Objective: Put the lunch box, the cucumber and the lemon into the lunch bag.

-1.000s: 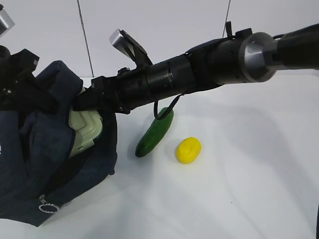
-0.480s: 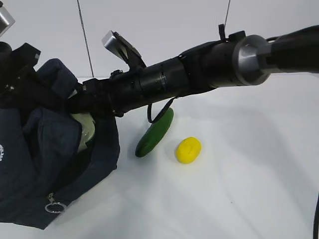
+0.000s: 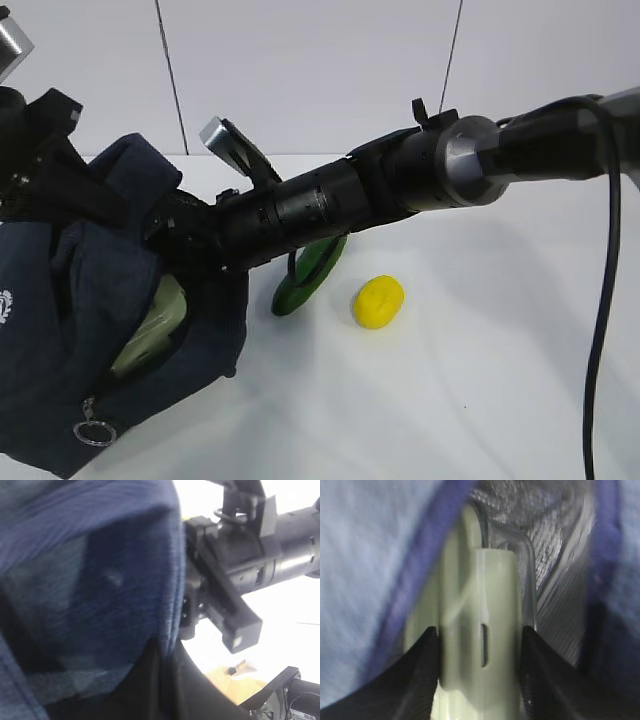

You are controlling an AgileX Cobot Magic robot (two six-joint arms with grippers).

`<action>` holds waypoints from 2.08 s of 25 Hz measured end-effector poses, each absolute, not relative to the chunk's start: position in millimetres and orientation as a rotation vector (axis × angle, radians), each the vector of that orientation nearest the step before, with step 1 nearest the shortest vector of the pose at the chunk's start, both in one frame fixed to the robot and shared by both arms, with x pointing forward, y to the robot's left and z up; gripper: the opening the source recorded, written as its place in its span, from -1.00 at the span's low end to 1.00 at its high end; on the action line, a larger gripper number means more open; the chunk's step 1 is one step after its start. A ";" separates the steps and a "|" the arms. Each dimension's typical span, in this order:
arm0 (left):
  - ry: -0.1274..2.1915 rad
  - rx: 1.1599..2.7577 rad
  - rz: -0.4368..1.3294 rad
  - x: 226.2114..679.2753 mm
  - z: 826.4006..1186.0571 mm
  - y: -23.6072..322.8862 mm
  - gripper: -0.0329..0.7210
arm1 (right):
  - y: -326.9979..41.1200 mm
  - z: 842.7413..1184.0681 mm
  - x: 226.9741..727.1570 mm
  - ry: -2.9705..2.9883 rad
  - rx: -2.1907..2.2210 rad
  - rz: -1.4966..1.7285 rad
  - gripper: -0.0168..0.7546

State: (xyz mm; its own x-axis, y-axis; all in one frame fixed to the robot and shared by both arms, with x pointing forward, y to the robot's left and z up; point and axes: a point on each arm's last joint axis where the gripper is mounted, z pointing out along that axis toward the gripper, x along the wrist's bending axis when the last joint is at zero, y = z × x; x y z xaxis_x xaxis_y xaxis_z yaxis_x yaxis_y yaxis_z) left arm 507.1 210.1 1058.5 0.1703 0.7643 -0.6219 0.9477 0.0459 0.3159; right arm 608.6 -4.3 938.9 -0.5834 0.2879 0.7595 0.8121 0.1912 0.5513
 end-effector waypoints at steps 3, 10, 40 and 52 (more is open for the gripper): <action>1.630 1.756 -0.334 507.1 1058.5 210.1 -0.93 | -3.4 939.8 607.7 -1.963 -1.019 -1.391 -0.03; 1.628 1.757 -0.334 507.1 1058.5 210.1 -0.93 | -0.9 946.1 610.1 -1.857 -1.056 -1.443 -0.03; 1.629 1.822 -0.327 504.7 1055.2 212.4 -0.93 | -2.1 941.7 606.0 -2.092 -0.833 -1.479 0.19; 1.632 1.871 -0.283 504.7 1052.7 215.7 -0.93 | -8.4 954.7 599.8 -2.224 -0.575 -1.306 0.21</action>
State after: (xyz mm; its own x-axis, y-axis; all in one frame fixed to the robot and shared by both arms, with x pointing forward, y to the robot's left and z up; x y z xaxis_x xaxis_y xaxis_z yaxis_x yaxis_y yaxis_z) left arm 504.7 215.7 1052.7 0.2091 0.8126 -0.5441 0.9482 -0.0324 0.3161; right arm 599.8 -8.4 954.7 -0.7889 0.1069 0.6052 0.5806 0.4526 0.6768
